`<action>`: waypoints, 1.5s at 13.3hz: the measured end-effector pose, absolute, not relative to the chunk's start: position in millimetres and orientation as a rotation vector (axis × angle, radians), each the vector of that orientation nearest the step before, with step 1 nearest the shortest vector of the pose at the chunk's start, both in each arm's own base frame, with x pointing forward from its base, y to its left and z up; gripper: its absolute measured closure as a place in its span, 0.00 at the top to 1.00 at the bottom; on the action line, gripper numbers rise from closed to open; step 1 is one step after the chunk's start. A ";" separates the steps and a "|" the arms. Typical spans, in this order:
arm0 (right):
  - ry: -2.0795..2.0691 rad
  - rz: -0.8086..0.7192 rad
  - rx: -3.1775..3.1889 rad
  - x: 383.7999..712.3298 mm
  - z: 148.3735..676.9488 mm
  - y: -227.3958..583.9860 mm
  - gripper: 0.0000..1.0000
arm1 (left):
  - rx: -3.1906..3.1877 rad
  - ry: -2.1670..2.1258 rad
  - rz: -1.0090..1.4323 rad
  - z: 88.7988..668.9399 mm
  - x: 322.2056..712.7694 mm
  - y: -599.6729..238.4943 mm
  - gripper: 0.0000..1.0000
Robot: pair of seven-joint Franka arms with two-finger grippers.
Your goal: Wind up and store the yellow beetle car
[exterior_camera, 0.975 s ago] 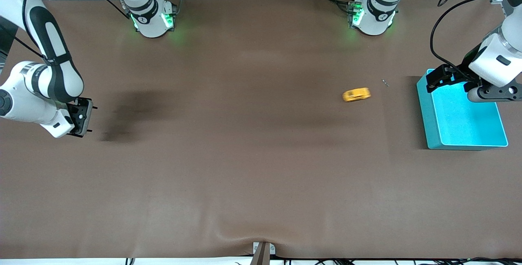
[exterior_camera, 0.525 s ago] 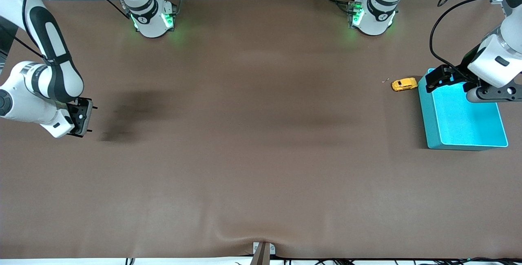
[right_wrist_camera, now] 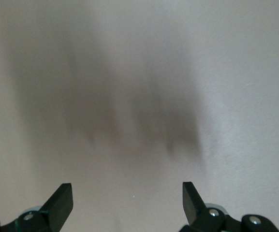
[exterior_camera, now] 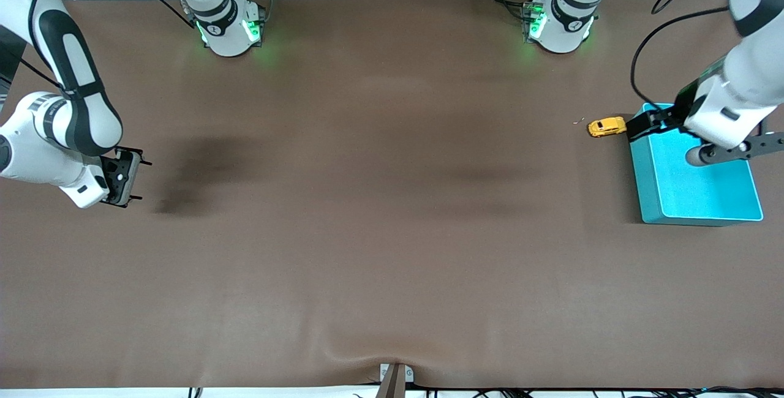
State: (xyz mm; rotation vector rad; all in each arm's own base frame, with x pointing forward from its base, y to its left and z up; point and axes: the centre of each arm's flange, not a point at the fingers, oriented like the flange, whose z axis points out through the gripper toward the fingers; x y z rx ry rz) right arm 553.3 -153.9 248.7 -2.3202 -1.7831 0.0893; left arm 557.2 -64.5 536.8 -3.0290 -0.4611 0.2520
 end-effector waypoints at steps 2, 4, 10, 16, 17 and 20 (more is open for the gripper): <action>-1.717 0.069 -2.352 568.2 271.7 -153.7 1.00 | -2.942 -0.653 0.366 495.6 548.9 -61.3 1.00; -1.628 0.077 -2.406 586.7 303.6 -146.5 1.00 | -2.867 -0.825 0.418 455.9 544.3 -44.2 1.00; -1.399 0.101 -2.571 632.7 408.1 -89.7 1.00 | -2.644 -1.231 0.382 324.6 507.6 -8.9 1.00; -1.218 0.056 -2.708 651.0 488.0 -52.5 1.00 | -2.359 -1.490 0.372 257.0 475.5 13.2 1.00; -1.212 0.036 -2.720 652.8 497.2 -52.7 1.00 | -2.322 -1.559 0.362 249.7 473.8 22.6 1.00; -1.071 0.020 -2.790 654.3 516.0 -52.9 1.00 | -2.226 -1.763 0.318 223.2 466.4 51.0 1.00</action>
